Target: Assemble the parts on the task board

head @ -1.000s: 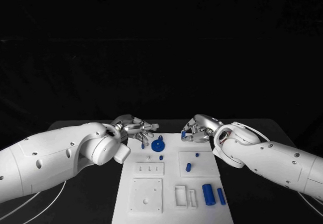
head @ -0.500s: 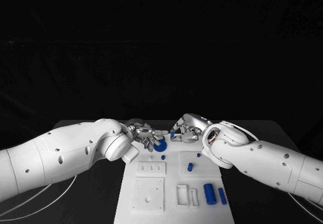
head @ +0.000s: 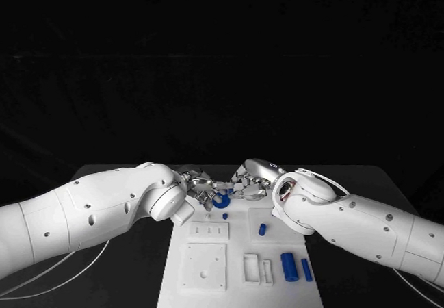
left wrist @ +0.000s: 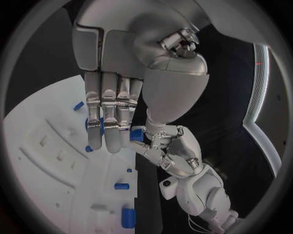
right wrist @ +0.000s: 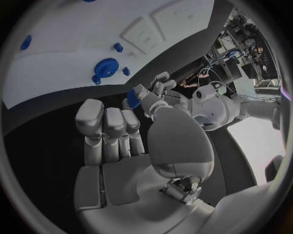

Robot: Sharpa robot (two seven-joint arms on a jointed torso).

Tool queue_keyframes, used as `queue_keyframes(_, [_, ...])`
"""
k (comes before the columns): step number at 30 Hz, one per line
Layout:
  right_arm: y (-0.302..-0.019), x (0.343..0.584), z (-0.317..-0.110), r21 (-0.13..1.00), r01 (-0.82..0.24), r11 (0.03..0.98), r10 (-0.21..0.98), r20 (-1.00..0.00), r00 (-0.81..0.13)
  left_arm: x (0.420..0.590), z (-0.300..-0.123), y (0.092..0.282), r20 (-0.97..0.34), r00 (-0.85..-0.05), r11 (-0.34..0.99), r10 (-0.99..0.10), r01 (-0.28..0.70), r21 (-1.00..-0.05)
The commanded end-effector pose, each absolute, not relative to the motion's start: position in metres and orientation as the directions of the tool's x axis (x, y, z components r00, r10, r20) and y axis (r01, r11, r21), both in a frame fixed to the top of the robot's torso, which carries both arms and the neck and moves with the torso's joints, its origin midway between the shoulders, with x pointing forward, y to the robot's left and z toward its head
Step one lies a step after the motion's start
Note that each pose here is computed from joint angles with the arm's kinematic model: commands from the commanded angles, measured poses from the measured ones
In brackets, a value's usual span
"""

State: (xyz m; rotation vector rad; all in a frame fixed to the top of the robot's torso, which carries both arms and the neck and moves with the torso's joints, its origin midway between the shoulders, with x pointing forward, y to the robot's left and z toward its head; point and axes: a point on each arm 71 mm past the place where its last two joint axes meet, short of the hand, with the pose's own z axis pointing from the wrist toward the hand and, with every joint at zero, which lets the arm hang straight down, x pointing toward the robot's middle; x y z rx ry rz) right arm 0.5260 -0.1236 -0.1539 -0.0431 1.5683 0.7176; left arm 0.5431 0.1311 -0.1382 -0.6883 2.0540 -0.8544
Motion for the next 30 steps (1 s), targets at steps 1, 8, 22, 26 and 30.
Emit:
queue_keyframes(1, [-0.12,0.524,-0.155,0.39,-0.447,0.805,0.356,-0.921,-0.162,0.543,-0.138,0.129,-0.473,-0.54,0.64,-0.696,-0.169,-0.749])
queue_keyframes(8, [-0.115,0.523,-0.156,0.385,-0.455,0.803,0.348,-0.923,-0.166,0.542,-0.139,0.127,-0.463,-0.555,0.64,-0.691,-0.172,-0.749])
queue_keyframes(22, [-0.109,0.521,-0.155,0.385,-0.467,0.796,0.346,-0.923,-0.17,0.539,-0.141,0.123,-0.454,-0.596,0.661,-0.662,-0.179,-0.729])
queue_keyframes(26, [-0.108,0.52,-0.155,0.385,-0.471,0.794,0.345,-0.923,-0.174,0.539,-0.142,0.123,-0.458,-0.598,0.667,-0.658,-0.179,-0.724])
queue_keyframes(30, [-0.106,0.519,-0.156,0.384,-0.475,0.792,0.34,-0.923,-0.179,0.539,-0.141,0.123,-0.461,-0.595,0.667,-0.658,-0.178,-0.723])
